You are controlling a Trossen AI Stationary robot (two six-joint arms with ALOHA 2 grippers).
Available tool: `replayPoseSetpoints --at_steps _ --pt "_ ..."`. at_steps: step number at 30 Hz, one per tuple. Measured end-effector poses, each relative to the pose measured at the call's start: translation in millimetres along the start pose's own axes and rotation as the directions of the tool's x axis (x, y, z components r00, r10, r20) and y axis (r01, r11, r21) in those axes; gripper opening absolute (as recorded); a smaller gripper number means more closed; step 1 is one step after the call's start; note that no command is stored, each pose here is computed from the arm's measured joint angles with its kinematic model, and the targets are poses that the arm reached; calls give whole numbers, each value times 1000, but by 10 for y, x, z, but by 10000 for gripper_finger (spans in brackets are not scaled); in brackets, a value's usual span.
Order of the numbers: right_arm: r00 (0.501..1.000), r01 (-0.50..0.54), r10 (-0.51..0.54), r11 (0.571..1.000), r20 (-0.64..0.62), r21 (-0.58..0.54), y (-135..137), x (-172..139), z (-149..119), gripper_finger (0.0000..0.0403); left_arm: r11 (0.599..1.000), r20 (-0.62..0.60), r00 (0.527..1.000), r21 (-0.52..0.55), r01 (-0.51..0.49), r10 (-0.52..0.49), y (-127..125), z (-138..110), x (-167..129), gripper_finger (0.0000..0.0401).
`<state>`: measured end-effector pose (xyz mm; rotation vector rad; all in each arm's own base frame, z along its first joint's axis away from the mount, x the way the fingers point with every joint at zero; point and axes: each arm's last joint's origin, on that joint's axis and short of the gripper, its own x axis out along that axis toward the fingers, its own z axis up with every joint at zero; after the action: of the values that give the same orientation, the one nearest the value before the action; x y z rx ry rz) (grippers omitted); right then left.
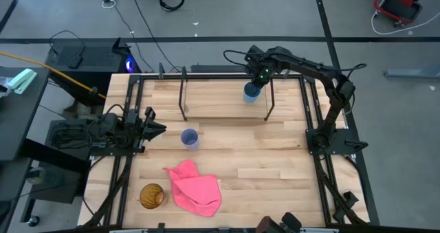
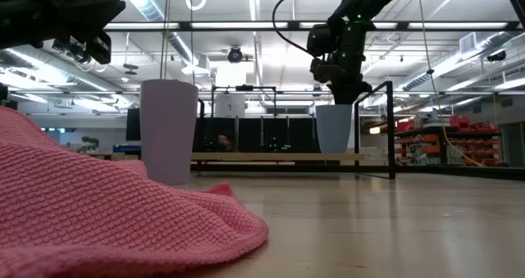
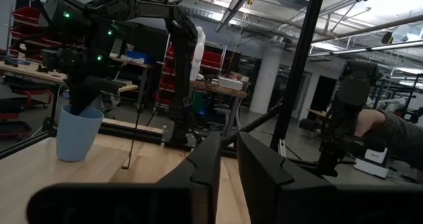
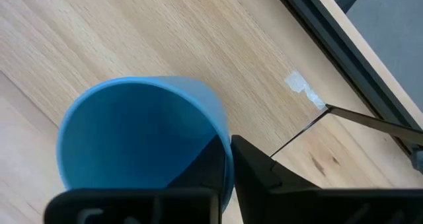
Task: Stack small to large cups/mugs on shelf
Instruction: Put the blue cup on the shelf
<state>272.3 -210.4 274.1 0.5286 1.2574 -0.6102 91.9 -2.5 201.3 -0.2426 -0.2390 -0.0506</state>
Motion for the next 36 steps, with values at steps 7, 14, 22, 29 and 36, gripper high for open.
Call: replayPoseSetpoints --at_steps 7,14,22,29,36 --pt "1000 1 -1 1000 -10 0 -2 28 -16 35 1000 0 1000 0 0 0 0 0 0 63" --pt "1000 0 0 1000 -24 -3 -5 93 -49 40 1000 0 1000 0 0 0 0 0 0 61" --pt "1000 1 -1 1000 -8 -4 -5 98 -34 42 1000 0 1000 0 0 0 0 0 0 60" --pt "1000 8 -8 1000 -6 -4 -7 98 -33 42 1000 0 1000 0 0 0 0 0 0 60" --pt "1000 13 -13 1000 -4 -1 -7 75 -22 42 1000 0 1000 4 0 0 0 0 0 62"
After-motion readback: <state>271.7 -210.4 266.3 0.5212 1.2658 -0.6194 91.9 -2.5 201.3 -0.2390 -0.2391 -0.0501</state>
